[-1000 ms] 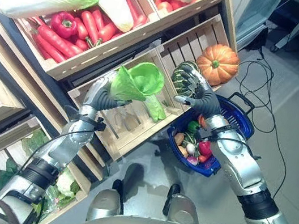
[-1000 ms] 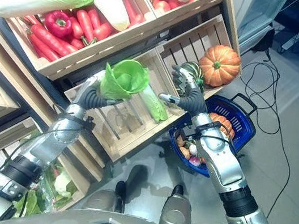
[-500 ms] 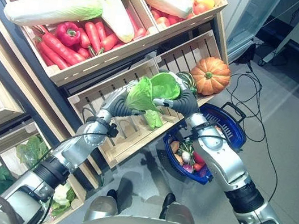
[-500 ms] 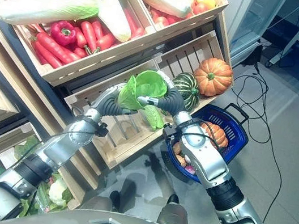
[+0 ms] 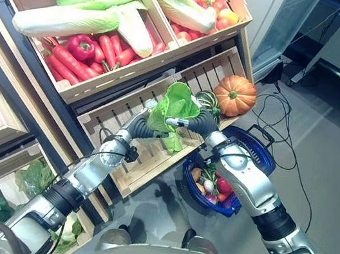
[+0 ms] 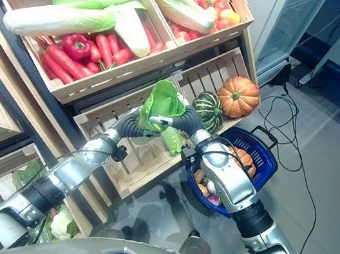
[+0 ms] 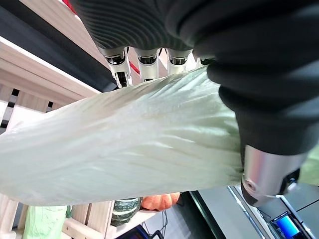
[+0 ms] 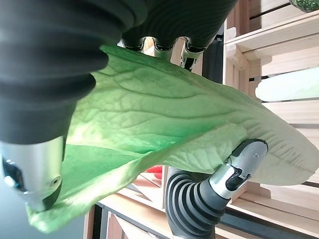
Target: Pick up fruits and vegetables into the basket
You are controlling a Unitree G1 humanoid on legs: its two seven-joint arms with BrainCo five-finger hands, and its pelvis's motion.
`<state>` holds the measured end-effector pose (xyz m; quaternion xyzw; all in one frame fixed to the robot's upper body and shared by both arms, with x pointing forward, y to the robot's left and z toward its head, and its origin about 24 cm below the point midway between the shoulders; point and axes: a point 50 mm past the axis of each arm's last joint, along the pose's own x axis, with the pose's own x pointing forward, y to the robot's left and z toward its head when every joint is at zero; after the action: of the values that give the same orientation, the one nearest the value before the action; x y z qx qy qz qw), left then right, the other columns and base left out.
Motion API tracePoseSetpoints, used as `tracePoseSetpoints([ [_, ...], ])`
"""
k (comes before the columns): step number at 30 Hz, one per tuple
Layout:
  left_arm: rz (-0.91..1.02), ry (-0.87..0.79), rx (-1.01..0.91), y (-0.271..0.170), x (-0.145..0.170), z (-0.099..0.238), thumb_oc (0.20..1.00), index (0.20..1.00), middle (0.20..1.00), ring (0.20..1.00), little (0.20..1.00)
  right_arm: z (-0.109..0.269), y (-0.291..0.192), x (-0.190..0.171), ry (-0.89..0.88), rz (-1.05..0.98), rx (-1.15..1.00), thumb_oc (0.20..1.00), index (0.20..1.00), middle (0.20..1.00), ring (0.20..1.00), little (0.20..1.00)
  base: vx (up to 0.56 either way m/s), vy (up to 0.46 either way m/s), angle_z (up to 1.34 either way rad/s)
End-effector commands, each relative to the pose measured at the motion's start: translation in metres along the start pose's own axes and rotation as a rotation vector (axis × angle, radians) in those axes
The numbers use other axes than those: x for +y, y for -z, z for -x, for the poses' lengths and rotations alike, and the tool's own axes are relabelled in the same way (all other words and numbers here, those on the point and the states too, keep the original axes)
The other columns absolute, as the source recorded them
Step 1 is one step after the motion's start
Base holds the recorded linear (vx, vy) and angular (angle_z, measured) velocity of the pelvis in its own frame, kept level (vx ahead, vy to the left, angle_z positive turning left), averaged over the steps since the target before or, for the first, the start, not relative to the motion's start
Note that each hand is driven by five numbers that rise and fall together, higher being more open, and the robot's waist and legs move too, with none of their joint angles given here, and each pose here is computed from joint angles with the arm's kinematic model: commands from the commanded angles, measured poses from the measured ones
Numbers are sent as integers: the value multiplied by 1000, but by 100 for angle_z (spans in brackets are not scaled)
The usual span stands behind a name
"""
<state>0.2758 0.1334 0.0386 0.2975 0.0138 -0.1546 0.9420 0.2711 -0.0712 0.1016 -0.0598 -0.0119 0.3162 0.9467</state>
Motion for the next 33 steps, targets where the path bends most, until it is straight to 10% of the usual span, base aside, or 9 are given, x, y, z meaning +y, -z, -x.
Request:
tracePoseSetpoints([
  [1,80,0,-149,-49,12,-31,200,200,200,200,200,-16,-28,39,-207,6,-126,1000,1000,1000,1000,1000,0,0,0],
  [33,213,-110,74,17,32,-16,200,200,200,200,200,14,-76,-1,-224,-85,-327,1000,1000,1000,1000,1000,0,0,0],
])
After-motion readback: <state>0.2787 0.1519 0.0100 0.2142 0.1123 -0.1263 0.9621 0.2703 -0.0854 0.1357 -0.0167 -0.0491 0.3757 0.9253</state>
